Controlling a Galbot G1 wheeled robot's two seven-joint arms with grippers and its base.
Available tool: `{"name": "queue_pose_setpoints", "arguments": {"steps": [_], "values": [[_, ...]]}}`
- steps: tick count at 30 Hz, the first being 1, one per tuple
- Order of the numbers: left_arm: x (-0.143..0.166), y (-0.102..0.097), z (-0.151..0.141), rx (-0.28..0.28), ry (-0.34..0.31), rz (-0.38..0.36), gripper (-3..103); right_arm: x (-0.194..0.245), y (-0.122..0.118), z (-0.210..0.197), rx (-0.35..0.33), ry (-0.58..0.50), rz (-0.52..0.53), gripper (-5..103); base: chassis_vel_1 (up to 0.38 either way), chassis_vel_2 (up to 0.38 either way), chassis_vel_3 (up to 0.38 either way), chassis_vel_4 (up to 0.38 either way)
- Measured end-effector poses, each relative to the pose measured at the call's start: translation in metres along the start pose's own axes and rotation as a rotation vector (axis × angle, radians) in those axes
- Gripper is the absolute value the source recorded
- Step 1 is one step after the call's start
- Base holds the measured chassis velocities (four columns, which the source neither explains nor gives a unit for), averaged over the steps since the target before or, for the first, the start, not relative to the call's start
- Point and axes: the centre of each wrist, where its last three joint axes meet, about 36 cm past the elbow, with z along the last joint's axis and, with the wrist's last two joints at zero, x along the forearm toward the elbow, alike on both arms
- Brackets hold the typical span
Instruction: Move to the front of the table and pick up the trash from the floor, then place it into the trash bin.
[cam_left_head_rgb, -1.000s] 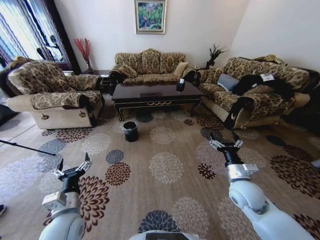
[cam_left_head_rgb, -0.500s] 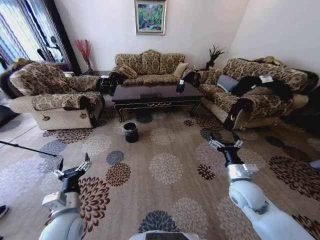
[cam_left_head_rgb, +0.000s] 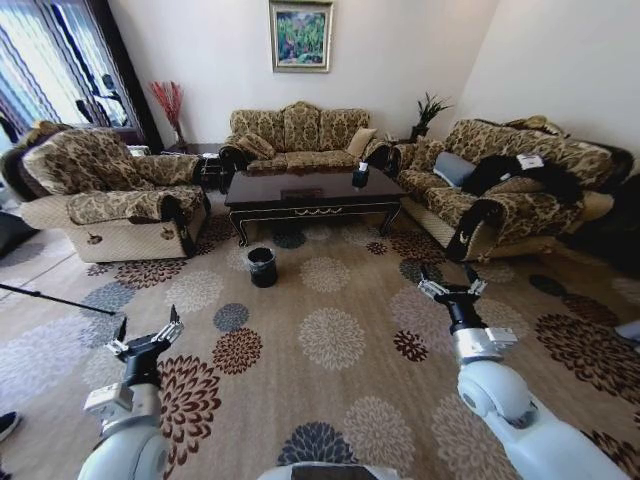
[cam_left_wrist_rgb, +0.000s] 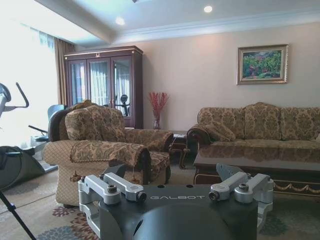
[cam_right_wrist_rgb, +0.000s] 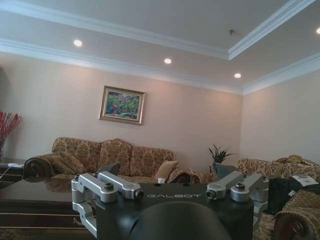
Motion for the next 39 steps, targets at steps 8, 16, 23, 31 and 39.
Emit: {"name": "queue_pose_setpoints", "arguments": {"steps": [8,16,23,31,39], "values": [[0.0,0.0,0.0,0.0,0.0,0.0,100,0.0,0.0,0.0,0.0,0.0,0.0,100,0.0,0.0,0.0,0.0],[0.0,0.0,0.0,0.0,0.0,0.0,100,0.0,0.0,0.0,0.0,0.0,0.0,100,0.0,0.0,0.0,0.0],[0.0,0.0,0.0,0.0,0.0,0.0,100,0.0,0.0,0.0,0.0,0.0,0.0,100,0.0,0.0,0.0,0.0],[0.0,0.0,0.0,0.0,0.0,0.0,100,0.0,0.0,0.0,0.0,0.0,0.0,100,0.0,0.0,0.0,0.0],[0.0,0.0,0.0,0.0,0.0,0.0,100,0.0,0.0,0.0,0.0,0.0,0.0,100,0.0,0.0,0.0,0.0]]}}
